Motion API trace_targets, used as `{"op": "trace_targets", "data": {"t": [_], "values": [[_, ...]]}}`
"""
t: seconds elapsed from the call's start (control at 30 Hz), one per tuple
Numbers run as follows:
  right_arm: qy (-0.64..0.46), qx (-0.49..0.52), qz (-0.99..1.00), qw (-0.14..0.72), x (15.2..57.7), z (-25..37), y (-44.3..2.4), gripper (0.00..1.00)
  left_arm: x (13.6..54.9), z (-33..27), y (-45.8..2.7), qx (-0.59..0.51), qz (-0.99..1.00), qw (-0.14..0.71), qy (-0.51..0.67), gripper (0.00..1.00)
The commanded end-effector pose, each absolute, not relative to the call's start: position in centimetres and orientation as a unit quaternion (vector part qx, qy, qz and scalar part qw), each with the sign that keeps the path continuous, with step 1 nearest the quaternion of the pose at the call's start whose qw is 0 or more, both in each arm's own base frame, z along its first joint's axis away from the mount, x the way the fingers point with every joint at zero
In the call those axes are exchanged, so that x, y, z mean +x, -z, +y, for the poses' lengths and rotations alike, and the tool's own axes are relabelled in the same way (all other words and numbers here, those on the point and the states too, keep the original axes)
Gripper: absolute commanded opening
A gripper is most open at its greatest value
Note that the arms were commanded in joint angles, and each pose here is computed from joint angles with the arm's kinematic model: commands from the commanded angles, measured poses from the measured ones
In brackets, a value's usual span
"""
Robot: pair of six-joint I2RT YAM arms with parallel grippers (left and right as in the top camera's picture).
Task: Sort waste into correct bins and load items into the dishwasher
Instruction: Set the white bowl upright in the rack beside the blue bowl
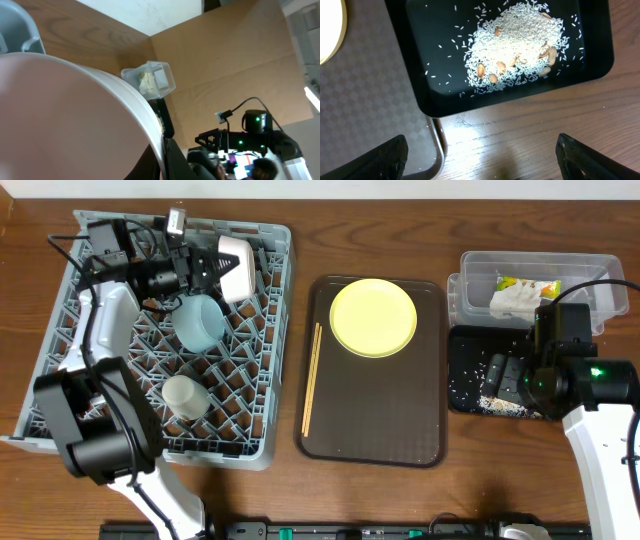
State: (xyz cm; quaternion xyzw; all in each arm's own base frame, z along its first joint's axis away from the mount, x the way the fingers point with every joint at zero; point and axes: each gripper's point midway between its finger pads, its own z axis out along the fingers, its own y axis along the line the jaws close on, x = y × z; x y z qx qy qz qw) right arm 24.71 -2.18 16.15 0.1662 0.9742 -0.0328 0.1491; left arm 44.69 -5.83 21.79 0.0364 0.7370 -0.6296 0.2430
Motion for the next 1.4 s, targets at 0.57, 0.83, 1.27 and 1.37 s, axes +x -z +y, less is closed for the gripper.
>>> {"op": "trace_targets", "data": {"t": [0.57,0.83,1.27,1.37], "values": [[0.040,0.173,0.972,0.155,24.8,-2.8,-16.7,0.92,46.9,-0.6,-16.2,-0.052,0.776,0.248,0.577,0.30],[0.040,0.173,0.972,0.155,24.8,-2.8,-16.7,0.93,46.6,1.8,-16.6,-0.076,0.775,0.259,0.572,0.58],[0.039,0.173,0.972,0.156,24.8,-2.8,-16.7,0.93,44.6,2.2,-27.1,-0.021,0.799,0.381,0.464,0.86],[0.039,0.173,0.972,0.157,24.9,-2.8,-16.7,0.93,42.9,1.4,-29.6,-0.024,0.812,0.396,0.427,0.87]]}}
